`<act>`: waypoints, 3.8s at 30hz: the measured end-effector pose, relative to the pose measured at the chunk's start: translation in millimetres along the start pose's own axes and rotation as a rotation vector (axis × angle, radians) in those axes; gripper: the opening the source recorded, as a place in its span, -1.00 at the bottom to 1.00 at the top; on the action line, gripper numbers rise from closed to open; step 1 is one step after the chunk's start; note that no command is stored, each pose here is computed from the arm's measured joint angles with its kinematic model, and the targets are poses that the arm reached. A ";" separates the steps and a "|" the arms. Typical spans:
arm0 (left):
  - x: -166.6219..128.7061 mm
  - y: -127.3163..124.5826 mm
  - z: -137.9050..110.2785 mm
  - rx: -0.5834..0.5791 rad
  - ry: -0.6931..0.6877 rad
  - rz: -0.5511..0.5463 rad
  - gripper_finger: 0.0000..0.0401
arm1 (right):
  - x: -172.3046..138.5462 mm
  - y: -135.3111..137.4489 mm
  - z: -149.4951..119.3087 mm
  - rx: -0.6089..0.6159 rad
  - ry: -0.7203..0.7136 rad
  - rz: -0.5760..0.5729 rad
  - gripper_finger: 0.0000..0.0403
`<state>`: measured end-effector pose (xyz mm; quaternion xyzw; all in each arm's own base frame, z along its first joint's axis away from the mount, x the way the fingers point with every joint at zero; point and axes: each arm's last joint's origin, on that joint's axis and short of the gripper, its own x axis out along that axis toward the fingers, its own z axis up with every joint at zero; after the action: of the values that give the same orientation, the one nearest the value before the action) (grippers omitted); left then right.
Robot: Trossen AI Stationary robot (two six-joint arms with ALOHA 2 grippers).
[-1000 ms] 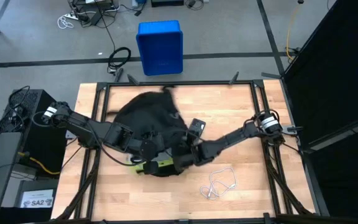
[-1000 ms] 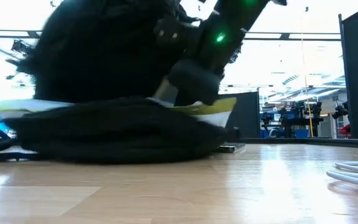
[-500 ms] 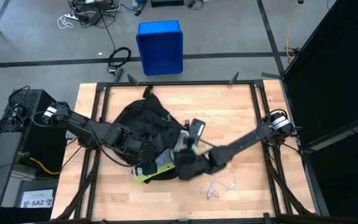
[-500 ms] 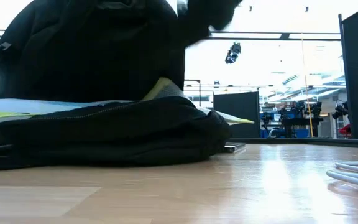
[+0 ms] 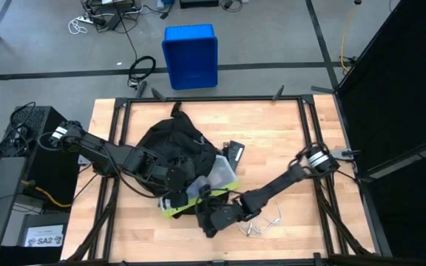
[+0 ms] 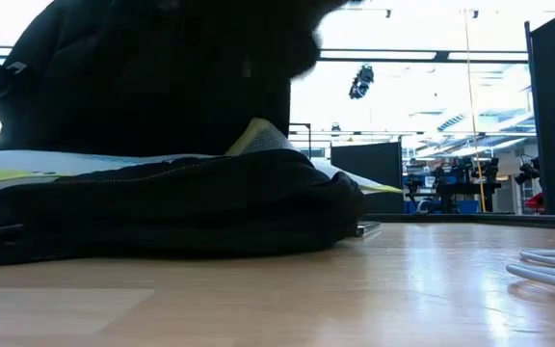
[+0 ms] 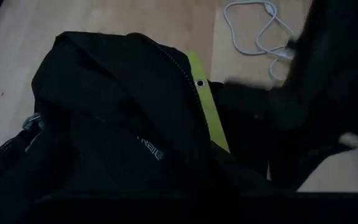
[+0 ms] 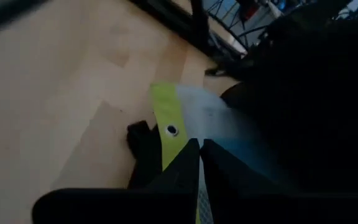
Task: Unpack backpack
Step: Put the zip lock bag into the backpack
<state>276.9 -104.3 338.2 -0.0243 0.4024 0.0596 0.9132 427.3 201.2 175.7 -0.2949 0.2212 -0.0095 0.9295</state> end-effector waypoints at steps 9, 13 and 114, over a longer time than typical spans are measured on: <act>1.3 1.5 6.6 -0.012 -0.052 -0.011 -0.97 | 46.5 -4.7 -9.4 -0.006 -0.027 0.072 -1.00; 1.2 0.9 8.1 -0.010 -0.066 -0.017 -0.97 | 61.0 -5.6 -4.6 -0.033 -0.007 0.105 -1.00; -0.7 -1.1 0.5 -0.076 0.000 -0.023 -0.97 | 65.3 -99.7 -93.9 0.581 0.472 -0.811 -1.00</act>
<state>277.0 -105.4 339.0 -0.0637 0.3998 0.0645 0.9121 458.4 58.0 135.9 -0.0775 0.2808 -0.4934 0.8196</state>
